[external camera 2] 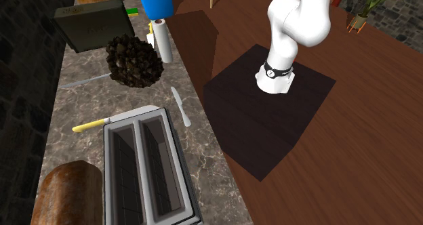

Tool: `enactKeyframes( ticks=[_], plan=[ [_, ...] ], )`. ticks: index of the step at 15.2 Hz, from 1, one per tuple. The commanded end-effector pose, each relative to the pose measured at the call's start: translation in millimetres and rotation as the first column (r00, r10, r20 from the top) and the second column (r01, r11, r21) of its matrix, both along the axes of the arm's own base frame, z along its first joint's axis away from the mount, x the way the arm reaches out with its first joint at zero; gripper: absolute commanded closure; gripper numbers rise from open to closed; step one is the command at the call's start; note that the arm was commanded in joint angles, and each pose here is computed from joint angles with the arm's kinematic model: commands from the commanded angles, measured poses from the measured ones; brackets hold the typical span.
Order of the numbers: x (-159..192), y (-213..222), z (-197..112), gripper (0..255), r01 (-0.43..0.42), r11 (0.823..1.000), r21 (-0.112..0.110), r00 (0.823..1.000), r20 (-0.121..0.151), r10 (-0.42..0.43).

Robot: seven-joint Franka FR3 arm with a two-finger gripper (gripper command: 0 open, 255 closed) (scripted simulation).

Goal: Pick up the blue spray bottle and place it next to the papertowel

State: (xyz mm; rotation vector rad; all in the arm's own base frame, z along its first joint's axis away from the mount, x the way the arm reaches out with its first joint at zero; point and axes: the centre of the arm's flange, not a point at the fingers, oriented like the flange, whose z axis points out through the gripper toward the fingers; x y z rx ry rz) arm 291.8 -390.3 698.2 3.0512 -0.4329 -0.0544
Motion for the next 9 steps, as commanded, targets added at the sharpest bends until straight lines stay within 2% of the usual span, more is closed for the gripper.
enactKeyframes(
  ticks=[1,9],
  plan=[
    [1,-1,-10,255,0.000,1.000,0.000,1.000,0.000,0.000],
    [1,-1,-53,255,0.000,1.000,0.000,1.000,0.000,0.000]
  ],
)
